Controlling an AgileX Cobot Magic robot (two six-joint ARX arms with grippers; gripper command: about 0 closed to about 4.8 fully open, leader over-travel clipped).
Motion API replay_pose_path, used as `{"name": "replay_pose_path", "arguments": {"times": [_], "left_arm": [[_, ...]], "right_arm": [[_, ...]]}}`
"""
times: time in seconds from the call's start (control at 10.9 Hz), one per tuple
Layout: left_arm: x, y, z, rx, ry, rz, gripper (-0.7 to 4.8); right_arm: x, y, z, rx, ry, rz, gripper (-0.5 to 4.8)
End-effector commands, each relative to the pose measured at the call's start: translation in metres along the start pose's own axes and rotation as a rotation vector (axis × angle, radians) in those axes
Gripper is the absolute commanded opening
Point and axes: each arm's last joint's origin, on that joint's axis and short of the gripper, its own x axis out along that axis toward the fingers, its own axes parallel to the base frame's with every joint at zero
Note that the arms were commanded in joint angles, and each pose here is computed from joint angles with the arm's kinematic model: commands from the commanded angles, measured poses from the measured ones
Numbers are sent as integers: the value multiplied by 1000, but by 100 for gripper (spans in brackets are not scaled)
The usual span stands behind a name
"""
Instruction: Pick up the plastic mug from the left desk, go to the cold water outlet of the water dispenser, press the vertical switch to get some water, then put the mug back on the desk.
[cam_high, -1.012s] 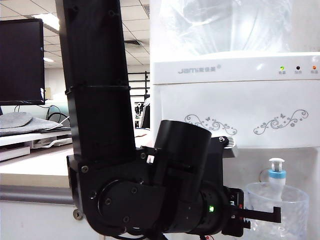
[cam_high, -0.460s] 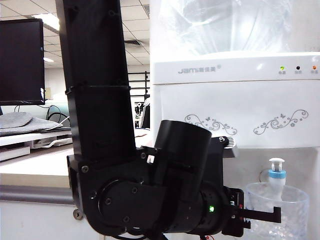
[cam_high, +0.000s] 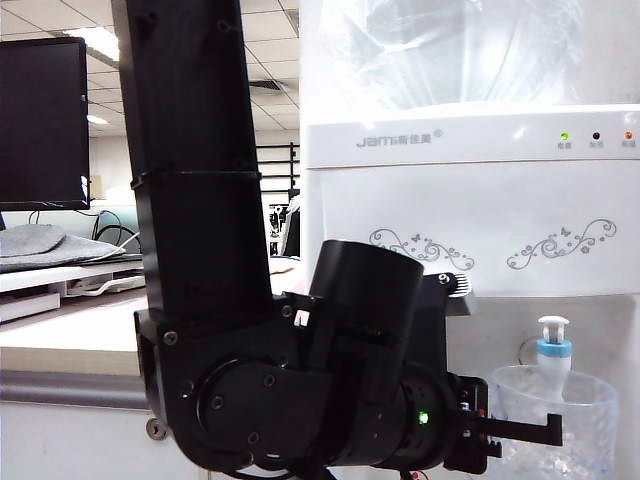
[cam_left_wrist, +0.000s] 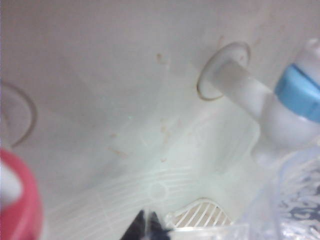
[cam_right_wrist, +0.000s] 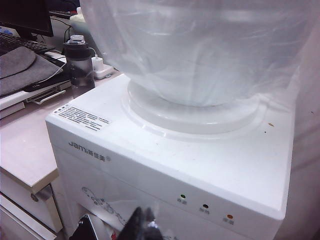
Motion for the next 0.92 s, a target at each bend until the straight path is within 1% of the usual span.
{"name": "replay_pose_path", "arguments": {"times": [0.09, 0.92], "left_arm": [[3, 1, -3, -18, 46, -27, -6], [3, 1, -3, -17, 48, -30, -6]], "right_arm": [[-1, 0, 3, 9, -19, -3, -1], [-1, 0, 2, 5, -11, -2, -1]]}}
